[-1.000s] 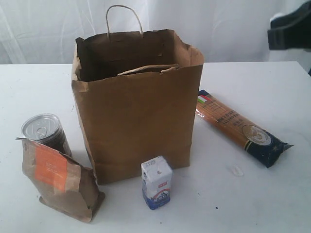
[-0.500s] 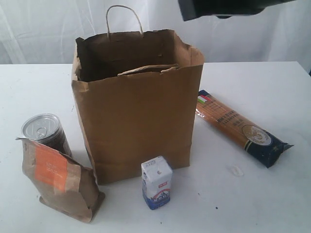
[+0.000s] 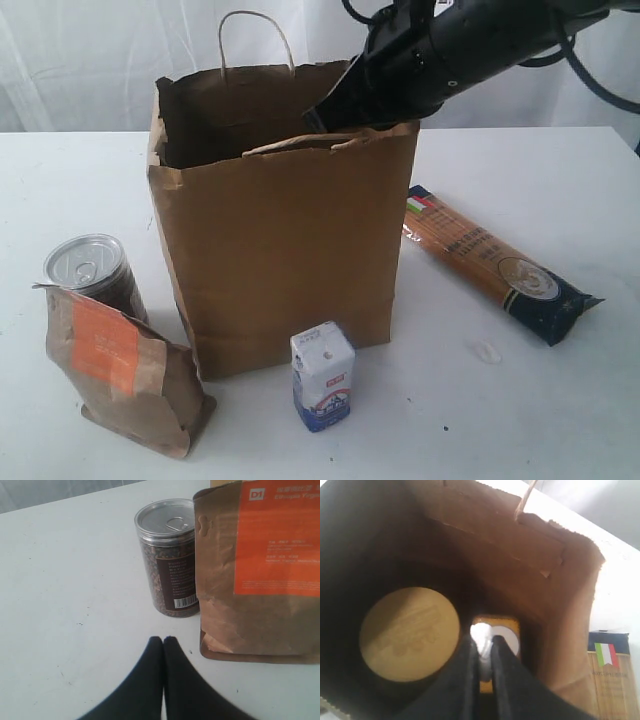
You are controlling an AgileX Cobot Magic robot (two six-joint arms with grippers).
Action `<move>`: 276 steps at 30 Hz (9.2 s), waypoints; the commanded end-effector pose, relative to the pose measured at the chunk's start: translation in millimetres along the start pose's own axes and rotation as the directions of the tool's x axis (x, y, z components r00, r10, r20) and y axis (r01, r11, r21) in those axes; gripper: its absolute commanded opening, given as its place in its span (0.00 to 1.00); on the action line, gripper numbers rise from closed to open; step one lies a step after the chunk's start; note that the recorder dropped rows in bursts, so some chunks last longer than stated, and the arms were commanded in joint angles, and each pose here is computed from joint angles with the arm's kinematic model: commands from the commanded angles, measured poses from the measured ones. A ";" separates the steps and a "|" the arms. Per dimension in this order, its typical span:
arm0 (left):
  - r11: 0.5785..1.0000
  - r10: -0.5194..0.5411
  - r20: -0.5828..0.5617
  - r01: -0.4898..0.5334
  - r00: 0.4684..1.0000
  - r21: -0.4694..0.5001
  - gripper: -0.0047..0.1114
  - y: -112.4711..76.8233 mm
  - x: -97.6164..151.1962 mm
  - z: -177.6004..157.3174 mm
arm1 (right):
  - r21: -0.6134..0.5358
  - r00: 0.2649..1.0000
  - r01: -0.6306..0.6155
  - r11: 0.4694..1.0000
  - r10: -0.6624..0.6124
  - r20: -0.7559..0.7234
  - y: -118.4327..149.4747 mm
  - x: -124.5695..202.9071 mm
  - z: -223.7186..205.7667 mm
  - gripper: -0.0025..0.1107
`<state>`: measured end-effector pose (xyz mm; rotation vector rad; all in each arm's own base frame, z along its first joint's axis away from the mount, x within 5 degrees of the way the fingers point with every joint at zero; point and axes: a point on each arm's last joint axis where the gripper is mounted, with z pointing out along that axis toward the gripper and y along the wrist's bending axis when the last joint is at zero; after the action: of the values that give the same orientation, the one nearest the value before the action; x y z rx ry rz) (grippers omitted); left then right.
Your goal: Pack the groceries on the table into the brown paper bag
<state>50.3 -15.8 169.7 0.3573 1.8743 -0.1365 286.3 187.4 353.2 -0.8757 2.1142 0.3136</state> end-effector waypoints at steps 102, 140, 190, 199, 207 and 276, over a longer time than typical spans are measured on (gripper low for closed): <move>1.000 -0.004 0.002 0.004 1.000 -0.003 0.04 0.0 0.8 0.2 | 0.237 0.878 -0.278 0.931 0.346 -0.331 -41.0 233.2 49.9 0.56; 1.000 -0.004 0.002 0.004 1.000 -0.003 0.04 0.0 0.8 0.2 | 0.215 0.813 -0.308 0.927 0.374 -0.446 -27.1 254.5 80.2 0.34; 1.000 -0.004 0.002 0.004 1.000 -0.003 0.04 0.0 0.8 0.2 | 0.198 0.851 -0.228 0.953 0.096 0.517 -12.4 63.9 -126.1 0.02; 1.000 -0.004 0.002 0.004 1.000 -0.003 0.04 0.0 0.8 0.2 | 0.123 0.868 -0.135 0.983 0.058 0.493 2.7 33.1 -101.7 0.02; 1.000 -0.004 0.002 0.004 1.000 -0.003 0.04 0.0 0.8 0.2 | 0.072 0.913 -0.108 0.992 0.070 0.401 5.7 13.1 -68.4 0.02; 1.000 -0.004 0.002 0.004 1.000 -0.003 0.04 0.0 0.8 0.2 | -0.081 0.993 -0.048 0.996 0.038 -0.112 -3.9 -32.0 33.1 0.56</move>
<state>50.3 -15.8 169.7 0.3573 1.8743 -0.1365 323.8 217.1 345.4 -0.9212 2.2936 0.3885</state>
